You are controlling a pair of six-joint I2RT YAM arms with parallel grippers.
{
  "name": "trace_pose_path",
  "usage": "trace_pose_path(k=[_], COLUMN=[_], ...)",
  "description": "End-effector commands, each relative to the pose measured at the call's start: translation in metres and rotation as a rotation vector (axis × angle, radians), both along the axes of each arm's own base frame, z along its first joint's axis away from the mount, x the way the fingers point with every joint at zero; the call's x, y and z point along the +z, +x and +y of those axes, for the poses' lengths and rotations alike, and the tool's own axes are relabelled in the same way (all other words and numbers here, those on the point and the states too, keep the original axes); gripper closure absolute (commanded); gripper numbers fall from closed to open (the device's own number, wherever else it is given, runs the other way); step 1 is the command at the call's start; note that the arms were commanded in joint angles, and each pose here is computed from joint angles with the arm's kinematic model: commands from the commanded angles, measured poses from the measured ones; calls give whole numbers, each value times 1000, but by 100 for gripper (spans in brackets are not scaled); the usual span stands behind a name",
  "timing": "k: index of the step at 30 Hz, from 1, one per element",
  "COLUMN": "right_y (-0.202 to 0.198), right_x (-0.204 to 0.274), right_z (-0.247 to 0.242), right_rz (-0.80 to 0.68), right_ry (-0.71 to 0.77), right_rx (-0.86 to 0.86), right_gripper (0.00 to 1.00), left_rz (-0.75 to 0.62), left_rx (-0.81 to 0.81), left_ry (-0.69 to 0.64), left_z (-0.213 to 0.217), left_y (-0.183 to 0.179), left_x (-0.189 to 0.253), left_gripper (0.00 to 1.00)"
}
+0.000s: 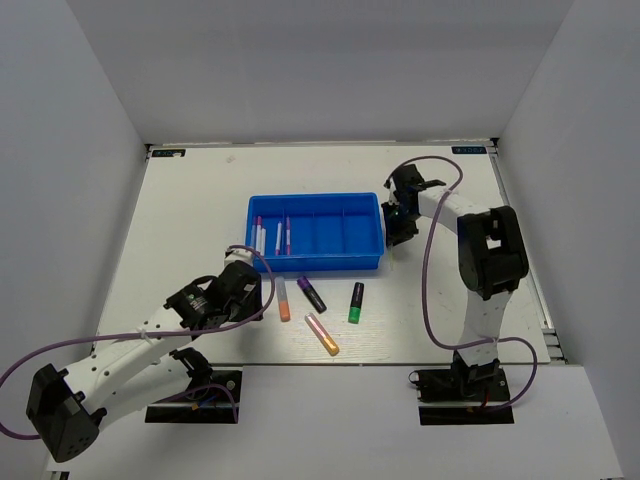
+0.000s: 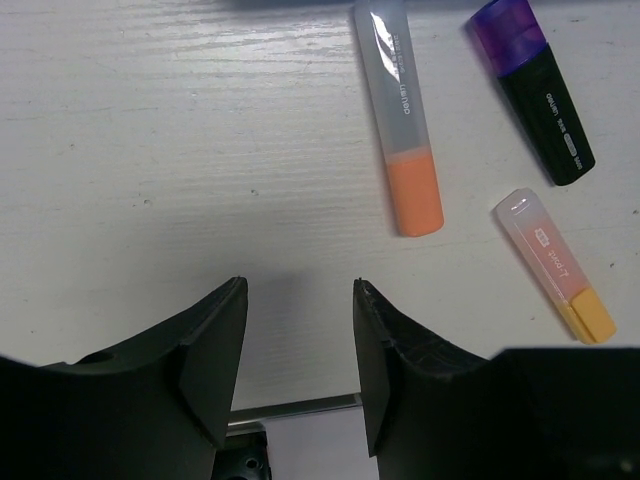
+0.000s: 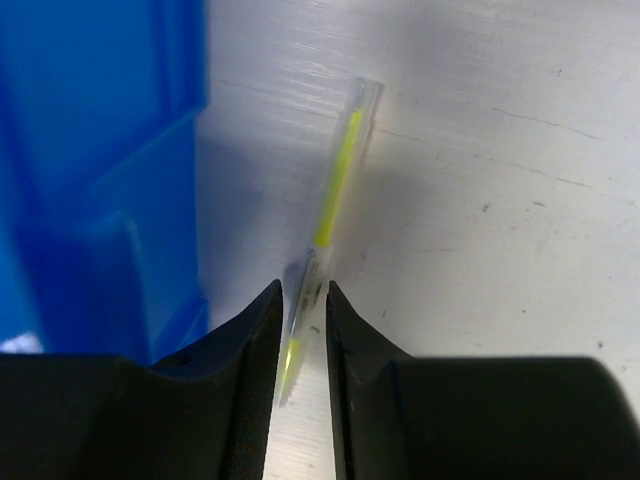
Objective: Sort the stationery into containers
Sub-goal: Pick up the pen from the center of the board.
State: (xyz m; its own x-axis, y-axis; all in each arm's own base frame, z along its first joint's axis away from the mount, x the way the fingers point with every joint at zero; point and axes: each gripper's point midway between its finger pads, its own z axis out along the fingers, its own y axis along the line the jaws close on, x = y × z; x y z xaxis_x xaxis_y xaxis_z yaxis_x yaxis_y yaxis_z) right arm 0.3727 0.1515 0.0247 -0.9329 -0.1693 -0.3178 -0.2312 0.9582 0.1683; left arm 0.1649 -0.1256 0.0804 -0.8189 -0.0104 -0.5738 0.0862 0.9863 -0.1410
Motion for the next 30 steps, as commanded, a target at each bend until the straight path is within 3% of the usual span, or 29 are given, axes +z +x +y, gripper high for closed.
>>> trace_pose_path(k=[1, 10, 16, 20, 30], right_y=[12, 5, -6, -6, 3], right_x=[-4, -23, -31, -23, 88], right_z=[-2, -23, -30, -37, -30], right_rz=[-20, 20, 90, 80, -170], right_ry=[-14, -123, -96, -93, 65], right_rx=[-34, -63, -99, -112, -76], right_gripper=[72, 77, 97, 100, 100], left_rz=[-12, -15, -13, -13, 7], left_rx=[-3, -2, -1, 2, -8], left_ry=[-10, -11, -18, -15, -29], left_z=[-1, 1, 1, 2, -4], left_y=[0, -2, -3, -3, -3], left_x=[1, 2, 0, 0, -5], left_gripper=[43, 43, 43, 43, 43])
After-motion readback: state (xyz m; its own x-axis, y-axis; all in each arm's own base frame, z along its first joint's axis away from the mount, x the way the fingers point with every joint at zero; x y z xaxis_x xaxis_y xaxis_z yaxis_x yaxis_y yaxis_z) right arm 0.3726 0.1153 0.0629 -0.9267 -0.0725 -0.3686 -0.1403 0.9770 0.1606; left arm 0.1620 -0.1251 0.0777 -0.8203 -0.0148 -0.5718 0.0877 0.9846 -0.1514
